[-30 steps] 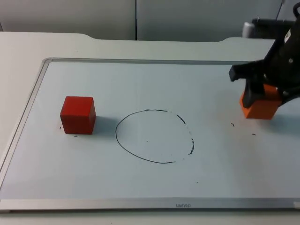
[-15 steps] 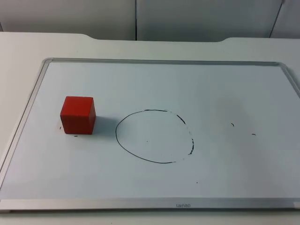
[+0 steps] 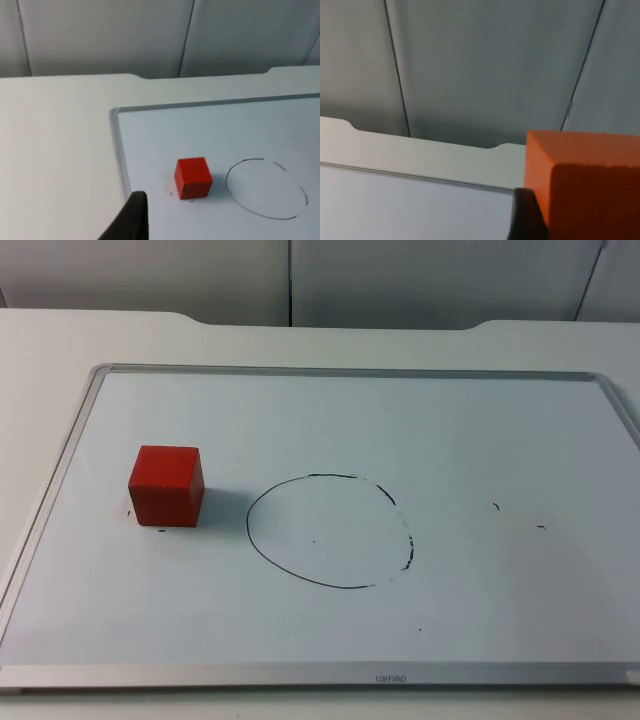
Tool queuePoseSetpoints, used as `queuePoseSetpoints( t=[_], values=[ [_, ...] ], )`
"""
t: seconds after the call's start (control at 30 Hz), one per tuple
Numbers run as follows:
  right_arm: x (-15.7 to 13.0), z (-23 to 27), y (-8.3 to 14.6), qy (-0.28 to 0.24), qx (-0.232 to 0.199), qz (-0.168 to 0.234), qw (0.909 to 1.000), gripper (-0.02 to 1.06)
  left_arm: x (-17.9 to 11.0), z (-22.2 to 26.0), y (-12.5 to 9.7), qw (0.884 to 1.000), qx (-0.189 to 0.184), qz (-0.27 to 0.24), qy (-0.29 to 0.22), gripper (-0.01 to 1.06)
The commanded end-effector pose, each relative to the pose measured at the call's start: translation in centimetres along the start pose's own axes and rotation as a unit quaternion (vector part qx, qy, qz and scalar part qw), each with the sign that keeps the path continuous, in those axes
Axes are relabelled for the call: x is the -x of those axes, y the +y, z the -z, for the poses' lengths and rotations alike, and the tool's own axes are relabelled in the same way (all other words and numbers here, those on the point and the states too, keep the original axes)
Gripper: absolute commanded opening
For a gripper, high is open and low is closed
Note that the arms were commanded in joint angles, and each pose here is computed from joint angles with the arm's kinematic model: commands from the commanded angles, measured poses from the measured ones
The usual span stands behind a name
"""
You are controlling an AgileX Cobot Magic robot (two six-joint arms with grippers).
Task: Pick up one cube with the left hand and another cube with the right hand. First place the cube in the right hand at the target position, then stack the cube in the left hand on top.
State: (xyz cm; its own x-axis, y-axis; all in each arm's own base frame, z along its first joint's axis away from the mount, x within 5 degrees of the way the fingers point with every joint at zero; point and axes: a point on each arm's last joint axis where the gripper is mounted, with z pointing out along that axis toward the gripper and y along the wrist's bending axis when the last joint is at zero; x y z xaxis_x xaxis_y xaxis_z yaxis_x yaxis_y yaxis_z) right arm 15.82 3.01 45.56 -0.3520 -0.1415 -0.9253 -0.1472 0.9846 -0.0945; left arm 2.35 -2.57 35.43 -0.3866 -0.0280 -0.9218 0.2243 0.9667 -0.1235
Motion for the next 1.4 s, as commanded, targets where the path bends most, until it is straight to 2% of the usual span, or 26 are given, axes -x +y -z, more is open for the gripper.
queuePoseSetpoints(
  t=[0.0, 0.13, 0.17, 0.27, 0.43, 0.5, 0.63, 0.77, 1.03, 1.17, 1.37],
  values=[
    [0.1, 1.4, -0.3, -0.015, -0.006, 0.006, 0.9999, 0.0, 1.5, -0.5, -0.1, 1.0, -0.017, -0.004, -0.01, 1.05],
    [-0.2, 3.7, -0.8, -0.028, -0.015, 0.016, 0.9994, 0.0, 5.1, -3.6, 0.2, 0.999, -0.048, -0.001, 0.018, 1.05],
    [-0.2, 3.7, -0.8, -0.028, -0.015, 0.016, 0.9994, 0.0, 5.1, -3.6, 0.2, 0.999, -0.048, -0.001, 0.018, 1.05],
    [-0.8, 4.7, -1.0, -0.028, -0.017, 0.014, 0.9994, 0.0, 7.0, -6.3, 0.3, 0.995, -0.086, -0.013, 0.046, 1.05],
    [-3.1, 5.1, -0.9, -0.036, -0.014, 0.014, 0.9991, 0.0, 8.1, -10.3, 1.0, 0.989, -0.12, -0.018, 0.083, 1.05],
    [-3.9, 5.1, -0.8, -0.032, -0.013, 0.013, 0.9993, 0.0, 8.2, -11.2, 1.2, 0.988, -0.122, -0.013, 0.094, 1.05],
    [-6.5, 5.1, -0.7, -0.013, -0.012, 0.003, 0.9998, 0.0, 7.7, -15.9, 2.5, 0.981, -0.126, 0.031, 0.143, 1.05],
    [-7.2, 5.3, -0.7, -0.003, -0.013, 0.001, 0.9999, 0.0, 6.9, -18.8, 2.7, 0.976, -0.13, 0.044, 0.171, 1.05],
    [-7.4, 5.2, -0.7, 0.006, -0.014, -0.003, 0.9999, 0.0, 4.8, -24.0, 0.3, 0.966, -0.136, 0.052, 0.216, 1.05],
    [-7.4, 5.2, -0.8, 0.004, -0.016, -0.001, 0.9999, 0.0, 2.5, -27.1, -1.2, 0.96, -0.11, 0.042, 0.254, 1.05],
    [-7.3, 5.2, -0.8, -0.001, -0.016, -0.001, 0.9999, 0.0, 0.1, -29.9, -1.7, 0.95, -0.084, 0.056, 0.296, 1.05]
  ],
)
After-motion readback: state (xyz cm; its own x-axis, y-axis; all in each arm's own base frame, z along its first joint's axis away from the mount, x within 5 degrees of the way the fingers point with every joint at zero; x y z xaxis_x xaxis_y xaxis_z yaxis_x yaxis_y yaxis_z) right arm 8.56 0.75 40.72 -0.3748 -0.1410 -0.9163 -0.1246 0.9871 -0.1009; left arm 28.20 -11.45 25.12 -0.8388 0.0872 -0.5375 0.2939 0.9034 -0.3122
